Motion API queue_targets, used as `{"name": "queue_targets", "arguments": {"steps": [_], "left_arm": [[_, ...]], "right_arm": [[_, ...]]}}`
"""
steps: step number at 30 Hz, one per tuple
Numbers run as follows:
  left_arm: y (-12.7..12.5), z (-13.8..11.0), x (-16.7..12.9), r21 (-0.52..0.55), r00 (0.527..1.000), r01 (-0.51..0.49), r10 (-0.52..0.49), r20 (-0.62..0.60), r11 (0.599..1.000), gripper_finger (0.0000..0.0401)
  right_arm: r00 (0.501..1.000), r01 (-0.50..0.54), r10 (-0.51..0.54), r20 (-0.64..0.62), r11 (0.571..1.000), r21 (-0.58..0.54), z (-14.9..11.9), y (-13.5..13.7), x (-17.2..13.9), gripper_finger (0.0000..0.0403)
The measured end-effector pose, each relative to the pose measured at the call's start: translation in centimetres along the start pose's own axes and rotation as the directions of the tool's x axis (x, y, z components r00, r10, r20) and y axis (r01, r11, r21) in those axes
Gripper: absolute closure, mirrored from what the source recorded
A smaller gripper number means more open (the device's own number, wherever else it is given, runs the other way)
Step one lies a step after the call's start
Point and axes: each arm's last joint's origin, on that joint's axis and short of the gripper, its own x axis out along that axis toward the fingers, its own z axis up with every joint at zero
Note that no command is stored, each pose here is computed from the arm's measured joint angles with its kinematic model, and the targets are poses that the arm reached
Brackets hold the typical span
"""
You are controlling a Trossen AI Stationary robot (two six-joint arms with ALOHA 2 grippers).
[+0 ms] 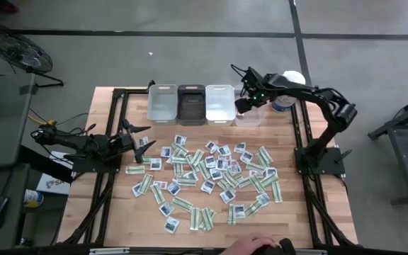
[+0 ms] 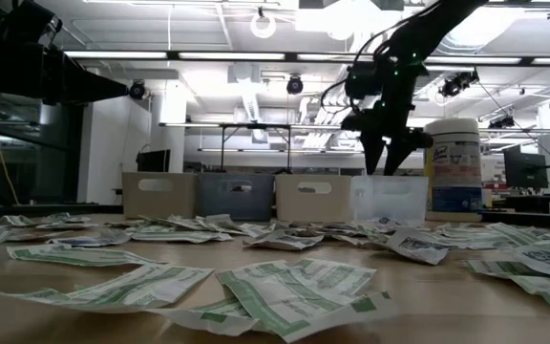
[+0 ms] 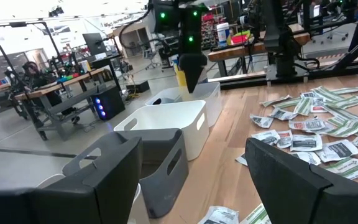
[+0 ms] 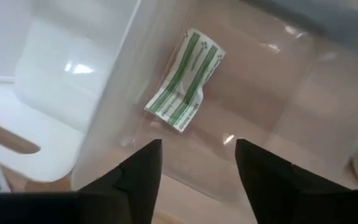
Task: Pick & Place First Aid Supplies
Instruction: Put the green bandage into the transparent bin
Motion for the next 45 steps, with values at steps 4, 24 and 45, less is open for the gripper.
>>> {"name": "queue_targets", "arguments": {"steps": [4, 24, 45], "left_arm": [[0.0, 0.0, 0.0, 0.0, 1.0, -0.001, 0.001, 0.0, 1.0, 0.0121], [0.0, 0.0, 0.0, 0.0, 1.0, 0.0, 0.0, 0.0, 1.0, 0.0121], [0.0, 0.0, 0.0, 0.0, 1.0, 0.0, 0.0, 0.0, 1.0, 0.0121]], "right_arm": [[1.0, -0.006, 0.006, 0.003, 1.0, -0.008, -0.6, -0.1, -1.6, 0.0187], [0.992, -0.003, -0.029, -0.119, 0.964, -0.266, -7.5, 1.2, -9.4, 0.0195], [0.961, -0.089, 0.079, -0.265, 0.996, -0.026, -17.8, 0.1, -4.1, 0.0194]]}}
